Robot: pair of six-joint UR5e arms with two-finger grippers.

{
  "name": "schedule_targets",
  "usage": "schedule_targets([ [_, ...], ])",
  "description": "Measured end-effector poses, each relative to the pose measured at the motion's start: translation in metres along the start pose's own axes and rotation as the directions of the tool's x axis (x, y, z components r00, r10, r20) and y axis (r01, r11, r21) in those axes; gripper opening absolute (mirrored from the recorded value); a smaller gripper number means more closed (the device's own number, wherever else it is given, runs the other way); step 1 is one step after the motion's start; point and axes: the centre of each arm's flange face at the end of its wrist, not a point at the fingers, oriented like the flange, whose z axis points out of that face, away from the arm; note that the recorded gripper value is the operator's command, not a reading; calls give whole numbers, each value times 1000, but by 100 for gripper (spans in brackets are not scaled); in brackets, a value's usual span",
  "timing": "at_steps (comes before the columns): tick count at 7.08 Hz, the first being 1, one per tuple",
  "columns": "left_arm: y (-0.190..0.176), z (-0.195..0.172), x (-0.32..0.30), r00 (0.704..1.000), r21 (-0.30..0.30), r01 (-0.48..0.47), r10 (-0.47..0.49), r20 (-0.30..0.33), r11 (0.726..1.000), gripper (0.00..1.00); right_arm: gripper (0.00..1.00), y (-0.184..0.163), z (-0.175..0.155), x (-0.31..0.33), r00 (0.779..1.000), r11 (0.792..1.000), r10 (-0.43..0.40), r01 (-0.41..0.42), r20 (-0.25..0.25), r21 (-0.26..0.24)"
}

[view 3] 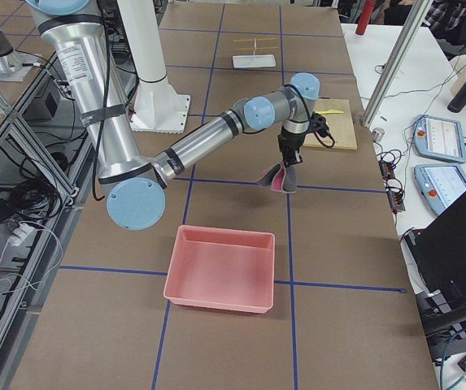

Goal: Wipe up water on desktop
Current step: 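Lift the cloth and carry it over the pink bin with the right gripper, then open the right gripper to drop the cloth into the pink bin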

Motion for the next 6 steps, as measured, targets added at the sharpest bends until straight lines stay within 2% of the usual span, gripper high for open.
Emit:
schedule_targets([
  [1, -6, 3, -40, 995, -4, -91, 91, 34, 996, 98, 0, 7, -29, 14, 999, 999, 44, -44, -13, 15],
  [3, -14, 12, -127, 962, -43, -252, 255, 96, 967, 98, 0, 26, -70, 62, 994, 996, 94, -94, -49, 13],
  [4, -21, 15, -172, 944, -64, -301, 307, 118, 951, 98, 0, 43, -77, 95, 993, 995, 96, -98, -71, -19],
  [5, -28, 19, -208, 935, -79, -323, 331, 131, 943, 98, 0, 72, -66, 130, 989, 990, 113, -120, -91, -78],
  [6, -32, 23, -228, 931, -92, -327, 338, 138, 940, 98, 0, 109, -43, 159, 986, 978, 131, -146, -106, -149],
])
